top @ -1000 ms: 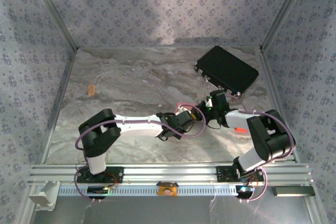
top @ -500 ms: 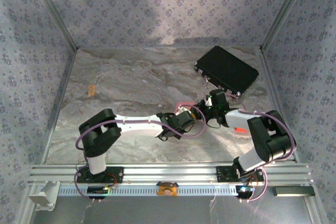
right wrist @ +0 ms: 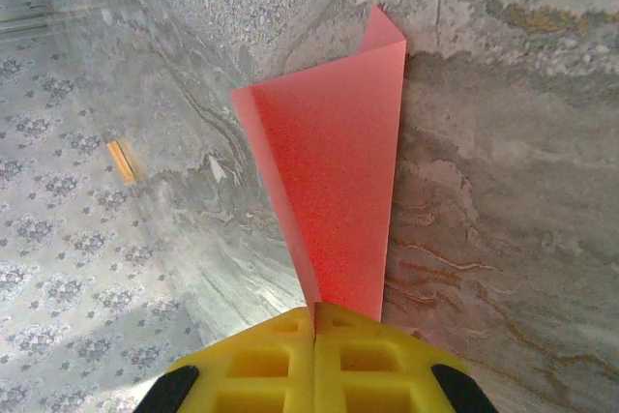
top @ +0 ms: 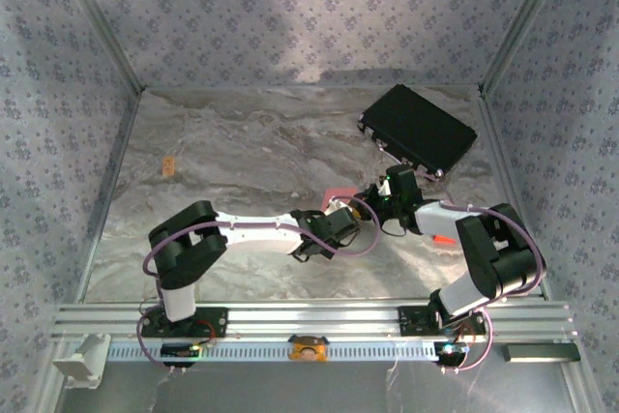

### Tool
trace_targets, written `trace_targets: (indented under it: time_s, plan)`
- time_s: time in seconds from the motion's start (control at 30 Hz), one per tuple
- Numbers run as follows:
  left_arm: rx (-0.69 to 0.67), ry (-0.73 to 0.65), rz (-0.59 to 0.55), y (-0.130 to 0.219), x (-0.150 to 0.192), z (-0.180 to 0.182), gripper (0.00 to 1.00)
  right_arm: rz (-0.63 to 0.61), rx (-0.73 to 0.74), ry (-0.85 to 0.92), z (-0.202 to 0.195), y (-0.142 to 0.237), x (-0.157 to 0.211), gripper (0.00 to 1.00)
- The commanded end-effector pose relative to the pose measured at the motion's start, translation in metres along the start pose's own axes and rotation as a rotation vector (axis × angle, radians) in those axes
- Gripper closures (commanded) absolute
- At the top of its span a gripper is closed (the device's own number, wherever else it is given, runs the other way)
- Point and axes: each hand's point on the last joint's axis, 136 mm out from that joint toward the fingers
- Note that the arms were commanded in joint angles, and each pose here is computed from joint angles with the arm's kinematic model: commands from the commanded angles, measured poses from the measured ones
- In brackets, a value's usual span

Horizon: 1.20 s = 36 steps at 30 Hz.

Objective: Fold a paper plane with a square sheet of paper (pick it up from the middle)
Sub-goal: Fold the wing for the fifth time at the center of the table.

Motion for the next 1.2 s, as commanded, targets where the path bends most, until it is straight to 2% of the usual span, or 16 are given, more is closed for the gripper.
trace_targets:
  time_s: [0.0, 0.23, 0.87, 1.17]
  plan:
    - [-0.037, -0.02, 0.021, -0.004, 0.009, 0.004, 0.71, -0.013, -0.017, 0.002, 0.012, 0.003, -0.002, 1.0]
    - [-0.044, -0.017, 0.016, -0.003, 0.01, 0.006, 0.7, -0.012, -0.015, 0.001, 0.011, 0.003, -0.002, 1.0]
    - [-0.035, -0.013, -0.002, -0.001, 0.005, 0.005, 0.83, -0.012, -0.017, 0.002, 0.011, 0.004, -0.002, 0.99]
    - [-0.023, -0.001, -0.003, -0.002, 0.005, 0.003, 0.92, -0.041, 0.024, 0.05, 0.008, 0.013, -0.007, 0.79]
Point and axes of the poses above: each hand's point on the last joint's axis, 136 mm out from that joint toward the fingers, its own y axis back along the fingers, its own z axis along the line the jaws close on, x = y × z, and after that the axes turned 8 degrees about -y, right-handed
